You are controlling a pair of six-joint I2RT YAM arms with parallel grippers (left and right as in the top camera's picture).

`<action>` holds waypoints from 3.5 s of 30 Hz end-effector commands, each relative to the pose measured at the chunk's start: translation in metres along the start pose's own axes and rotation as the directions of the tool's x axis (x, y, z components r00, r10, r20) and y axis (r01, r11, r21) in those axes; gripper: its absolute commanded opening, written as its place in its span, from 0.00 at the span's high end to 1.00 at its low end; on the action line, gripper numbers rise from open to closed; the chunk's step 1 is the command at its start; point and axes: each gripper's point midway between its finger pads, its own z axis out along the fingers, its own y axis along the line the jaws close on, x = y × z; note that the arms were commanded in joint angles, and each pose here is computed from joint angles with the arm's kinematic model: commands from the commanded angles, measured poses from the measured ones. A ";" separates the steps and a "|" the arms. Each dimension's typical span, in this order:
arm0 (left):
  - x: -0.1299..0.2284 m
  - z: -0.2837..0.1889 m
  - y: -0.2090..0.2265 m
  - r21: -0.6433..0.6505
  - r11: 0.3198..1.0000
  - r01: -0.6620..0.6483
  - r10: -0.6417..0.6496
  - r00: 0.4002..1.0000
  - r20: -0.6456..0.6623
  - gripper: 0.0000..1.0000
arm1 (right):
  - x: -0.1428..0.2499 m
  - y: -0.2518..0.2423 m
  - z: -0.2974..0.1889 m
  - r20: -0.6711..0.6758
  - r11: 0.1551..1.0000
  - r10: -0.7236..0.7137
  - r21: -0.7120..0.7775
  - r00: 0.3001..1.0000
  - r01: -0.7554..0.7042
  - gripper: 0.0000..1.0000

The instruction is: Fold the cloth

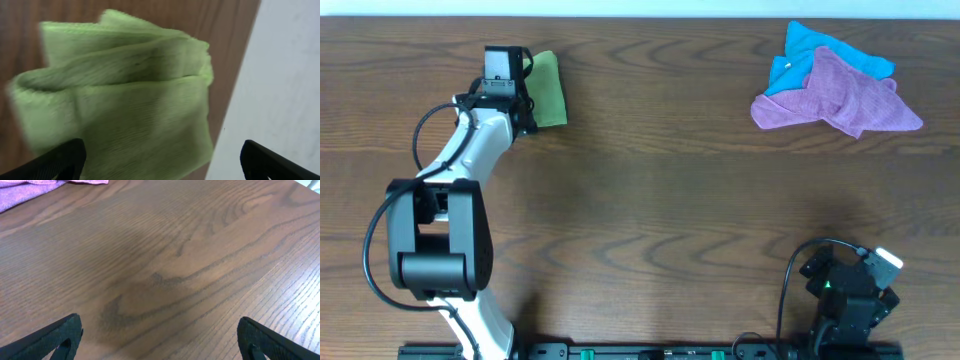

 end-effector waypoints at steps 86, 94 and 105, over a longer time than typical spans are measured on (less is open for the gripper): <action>-0.084 -0.213 0.268 0.150 -0.057 -0.987 0.995 -0.045 0.086 0.05 | 0.000 -0.001 0.000 0.003 1.000 -0.014 0.007 1.000 0.014 0.01; -0.084 -0.213 0.268 0.150 -0.058 -0.987 0.995 -0.045 0.086 0.05 | 0.000 -0.001 0.000 0.003 1.000 -0.014 0.007 1.000 0.014 0.01; -0.084 -0.213 0.268 0.149 -0.058 -0.987 0.995 -0.045 0.086 0.05 | 0.000 -0.001 0.000 0.003 1.000 -0.014 0.007 1.000 0.014 0.01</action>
